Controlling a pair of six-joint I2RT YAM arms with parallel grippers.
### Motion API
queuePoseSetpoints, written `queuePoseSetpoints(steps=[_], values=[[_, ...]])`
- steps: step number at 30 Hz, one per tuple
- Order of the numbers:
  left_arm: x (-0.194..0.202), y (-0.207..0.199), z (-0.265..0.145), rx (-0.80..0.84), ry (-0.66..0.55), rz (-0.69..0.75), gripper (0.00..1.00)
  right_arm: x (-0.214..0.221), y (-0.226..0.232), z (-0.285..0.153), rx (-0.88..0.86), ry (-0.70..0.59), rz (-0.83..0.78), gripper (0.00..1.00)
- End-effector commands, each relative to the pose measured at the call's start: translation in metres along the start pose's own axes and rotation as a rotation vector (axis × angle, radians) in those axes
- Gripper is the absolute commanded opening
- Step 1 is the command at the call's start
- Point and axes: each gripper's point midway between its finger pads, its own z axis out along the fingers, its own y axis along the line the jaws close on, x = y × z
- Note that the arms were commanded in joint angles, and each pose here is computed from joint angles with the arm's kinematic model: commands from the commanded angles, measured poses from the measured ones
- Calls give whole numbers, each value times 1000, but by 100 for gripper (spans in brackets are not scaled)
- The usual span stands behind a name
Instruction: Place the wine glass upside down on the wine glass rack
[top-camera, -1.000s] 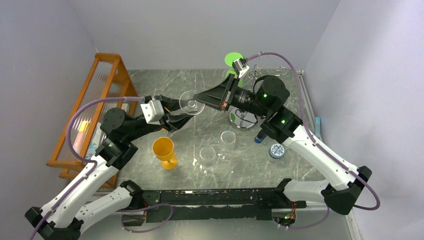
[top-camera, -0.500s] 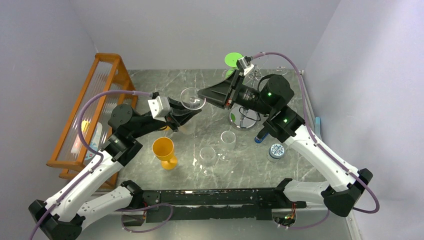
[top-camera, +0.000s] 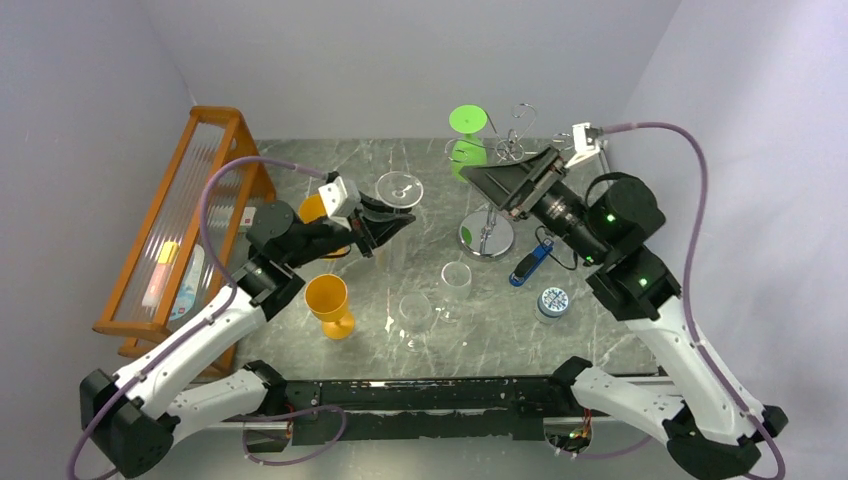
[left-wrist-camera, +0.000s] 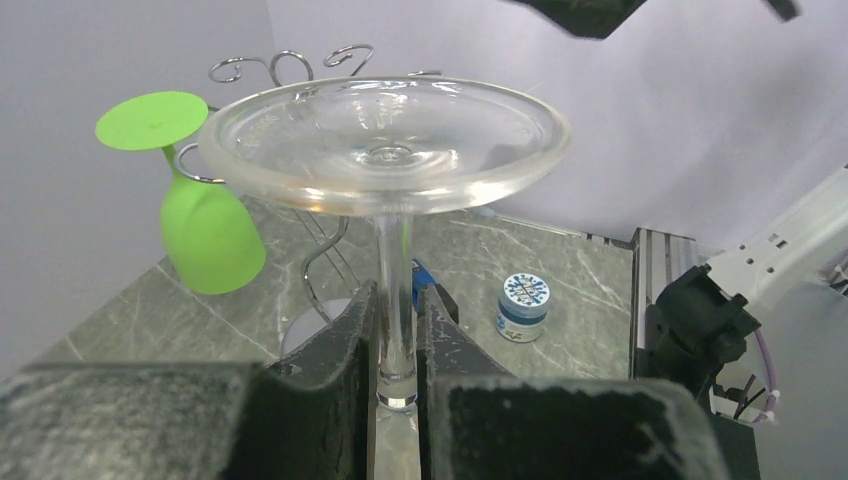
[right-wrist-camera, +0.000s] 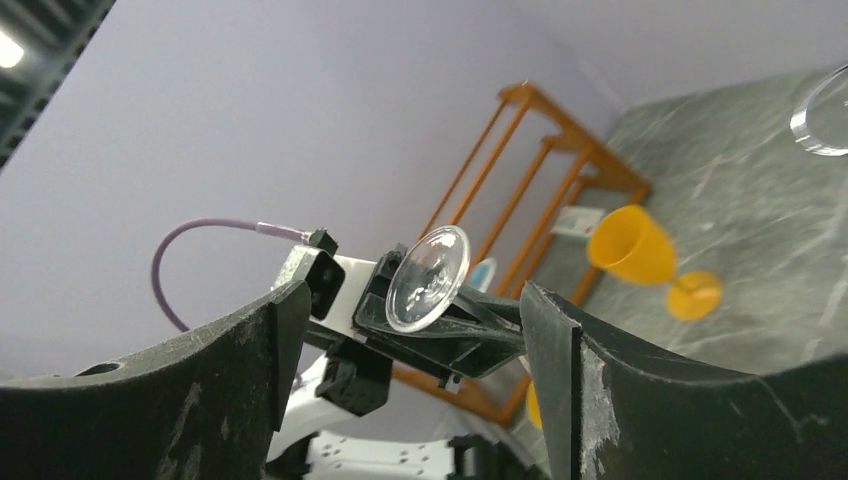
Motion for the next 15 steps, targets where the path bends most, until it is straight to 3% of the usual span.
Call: queuePoseSetpoints(steps=[1,15], values=[[-6,5,19,30,-80,14,5,-29,-18,-24,135,-134,-178,80],[19,31,106,180,-133,-40,5,-45,-23,-46,187,-225,-252,81]])
